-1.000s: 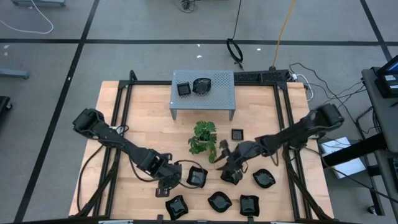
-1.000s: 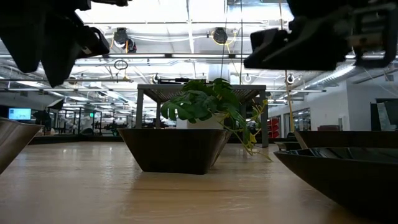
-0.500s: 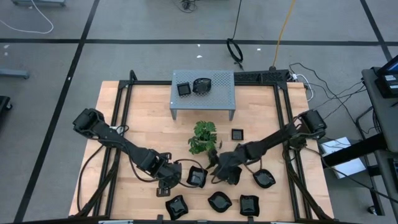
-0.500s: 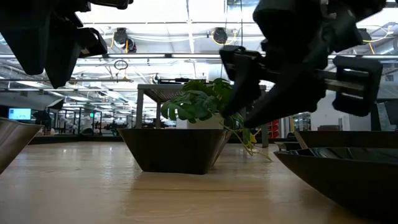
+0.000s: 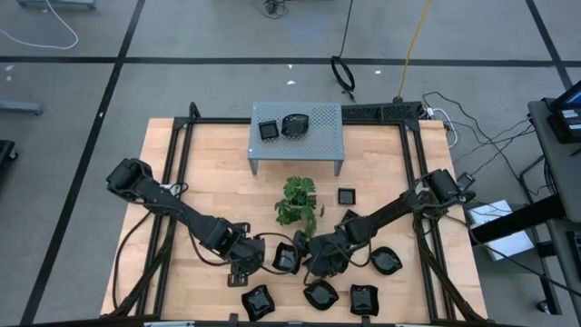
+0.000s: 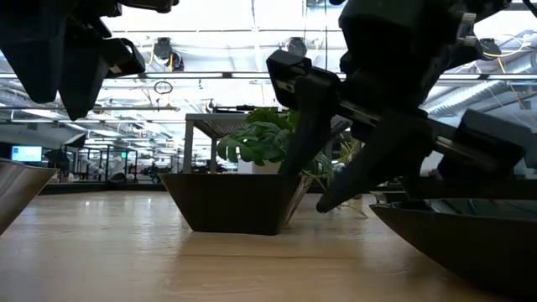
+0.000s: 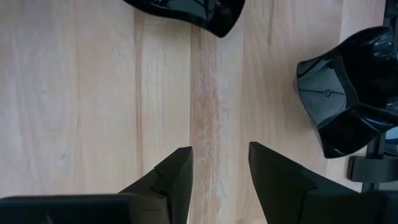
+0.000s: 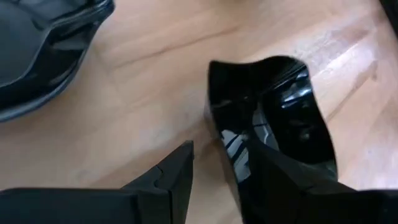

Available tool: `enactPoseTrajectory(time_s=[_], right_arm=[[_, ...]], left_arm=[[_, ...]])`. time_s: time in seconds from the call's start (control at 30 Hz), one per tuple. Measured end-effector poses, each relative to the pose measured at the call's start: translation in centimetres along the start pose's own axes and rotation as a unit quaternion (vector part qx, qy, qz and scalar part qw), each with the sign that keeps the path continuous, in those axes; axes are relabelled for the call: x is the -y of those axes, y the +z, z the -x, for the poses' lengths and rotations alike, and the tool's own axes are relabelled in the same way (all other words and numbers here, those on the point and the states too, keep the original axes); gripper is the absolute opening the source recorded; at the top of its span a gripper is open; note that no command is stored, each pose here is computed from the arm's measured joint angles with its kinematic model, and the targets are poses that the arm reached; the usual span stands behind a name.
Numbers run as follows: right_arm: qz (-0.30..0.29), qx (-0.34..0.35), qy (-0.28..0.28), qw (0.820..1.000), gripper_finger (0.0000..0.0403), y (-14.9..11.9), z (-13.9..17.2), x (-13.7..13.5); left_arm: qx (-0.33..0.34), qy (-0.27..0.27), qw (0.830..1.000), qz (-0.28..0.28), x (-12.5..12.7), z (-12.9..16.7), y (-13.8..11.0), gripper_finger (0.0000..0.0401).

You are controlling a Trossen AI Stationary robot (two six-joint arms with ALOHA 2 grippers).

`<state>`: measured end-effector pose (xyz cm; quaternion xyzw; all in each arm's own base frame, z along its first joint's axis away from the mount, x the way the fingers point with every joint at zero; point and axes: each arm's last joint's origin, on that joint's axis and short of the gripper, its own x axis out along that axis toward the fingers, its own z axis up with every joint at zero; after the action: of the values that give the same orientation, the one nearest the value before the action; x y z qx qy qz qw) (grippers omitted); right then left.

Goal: Pick & Place Mini shaped plates
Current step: Put the black distorted square shaped plate on the shelf

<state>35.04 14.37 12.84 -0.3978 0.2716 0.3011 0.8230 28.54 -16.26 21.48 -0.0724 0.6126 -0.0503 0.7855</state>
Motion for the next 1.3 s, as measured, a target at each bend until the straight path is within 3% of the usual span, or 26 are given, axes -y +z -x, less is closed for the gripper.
enactPoseTrajectory(time_s=[0.17,0.43,0.67,1.0,1.17,1.3], right_arm=[[0.0,0.002,-0.002,1.0,0.0114,0.0,-0.3,0.0],[0.0,0.007,-0.008,1.0,0.0009,0.1,-0.2,0.1],[-0.033,0.01,-0.011,0.999,0.0002,0.5,0.7,0.5],[-0.133,0.032,-0.041,0.99,0.0001,2.7,8.8,3.3],[-0.154,-0.005,-0.132,0.979,0.0001,2.3,14.5,5.2],[-0.178,-0.043,-0.228,0.956,0.0,0.4,18.4,7.6]], left_arm=[[-0.003,0.002,1.0,0.001,0.0,0.0,-0.1,0.0159],[-0.005,0.003,1.0,-0.017,-0.1,0.0,-0.1,0.0159],[-0.002,0.007,1.0,-0.024,-0.1,0.0,-0.1,0.0159],[0.032,0.023,0.999,-0.016,-0.4,0.0,0.6,0.0159],[0.065,0.013,0.996,-0.052,-0.1,0.1,1.2,0.0159],[0.097,-0.001,0.993,-0.062,0.1,0.2,1.9,0.0159]])
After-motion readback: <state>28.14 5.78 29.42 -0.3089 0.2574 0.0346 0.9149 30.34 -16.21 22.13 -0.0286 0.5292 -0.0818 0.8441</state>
